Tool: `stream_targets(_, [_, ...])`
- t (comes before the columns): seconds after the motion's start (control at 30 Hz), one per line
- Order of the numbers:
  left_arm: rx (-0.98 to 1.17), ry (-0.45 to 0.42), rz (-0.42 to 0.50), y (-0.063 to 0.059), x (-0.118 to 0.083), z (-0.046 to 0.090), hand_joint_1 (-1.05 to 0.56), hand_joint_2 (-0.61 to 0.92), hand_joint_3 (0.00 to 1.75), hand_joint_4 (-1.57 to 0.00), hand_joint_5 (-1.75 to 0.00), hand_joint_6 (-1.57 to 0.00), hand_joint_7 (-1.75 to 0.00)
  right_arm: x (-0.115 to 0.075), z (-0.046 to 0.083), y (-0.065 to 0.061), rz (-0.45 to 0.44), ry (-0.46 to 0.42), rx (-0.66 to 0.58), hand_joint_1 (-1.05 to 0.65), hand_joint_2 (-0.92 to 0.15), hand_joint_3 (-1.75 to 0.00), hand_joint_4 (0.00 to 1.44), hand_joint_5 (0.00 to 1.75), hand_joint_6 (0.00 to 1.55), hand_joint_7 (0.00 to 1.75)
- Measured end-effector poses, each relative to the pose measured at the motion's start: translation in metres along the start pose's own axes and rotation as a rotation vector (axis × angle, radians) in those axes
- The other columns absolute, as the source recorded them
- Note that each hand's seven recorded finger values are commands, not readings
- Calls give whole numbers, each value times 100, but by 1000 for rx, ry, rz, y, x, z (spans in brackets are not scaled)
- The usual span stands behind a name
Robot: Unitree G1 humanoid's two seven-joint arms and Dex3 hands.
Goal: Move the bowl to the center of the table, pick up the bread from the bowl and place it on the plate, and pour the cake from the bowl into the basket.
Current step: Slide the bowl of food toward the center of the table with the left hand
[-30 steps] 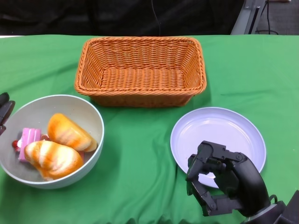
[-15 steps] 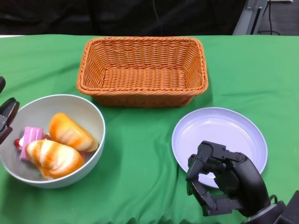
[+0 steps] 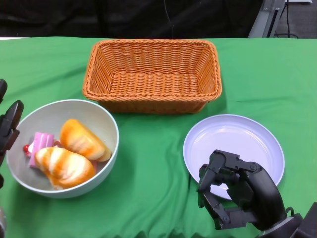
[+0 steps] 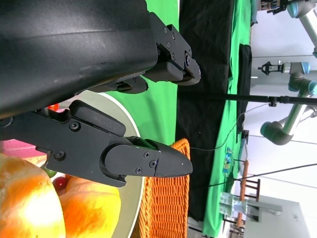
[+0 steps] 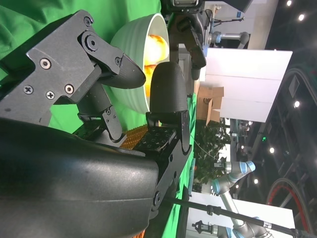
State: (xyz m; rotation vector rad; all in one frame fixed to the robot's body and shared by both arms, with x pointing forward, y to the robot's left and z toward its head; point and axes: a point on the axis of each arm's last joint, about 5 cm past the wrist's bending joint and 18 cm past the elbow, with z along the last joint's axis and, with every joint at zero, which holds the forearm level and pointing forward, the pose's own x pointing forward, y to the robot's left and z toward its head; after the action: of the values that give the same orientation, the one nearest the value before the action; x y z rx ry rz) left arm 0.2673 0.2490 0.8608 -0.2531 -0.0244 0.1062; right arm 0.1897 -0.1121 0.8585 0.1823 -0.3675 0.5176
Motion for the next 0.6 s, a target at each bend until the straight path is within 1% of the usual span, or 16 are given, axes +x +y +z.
stream_targets(0.17, [-22,-11,-8,-6,0,-2,-67,92,32,-37,-1,-36,-1,0,0,0,2,1,0,-9,-39,-125,80,173,71,142])
stream_targets(0.33, [-33,-30,-14,-14,0,-6,-70,92,32,-37,0,-35,0,0,0,0,3,2,-1,-9,-39,-125,80,172,71,142])
stream_targets(0.6, [-28,-63,-24,-20,-4,-11,-73,92,30,-39,-1,-36,-1,-1,-1,0,-2,5,0,-8,-40,-125,80,171,72,140])
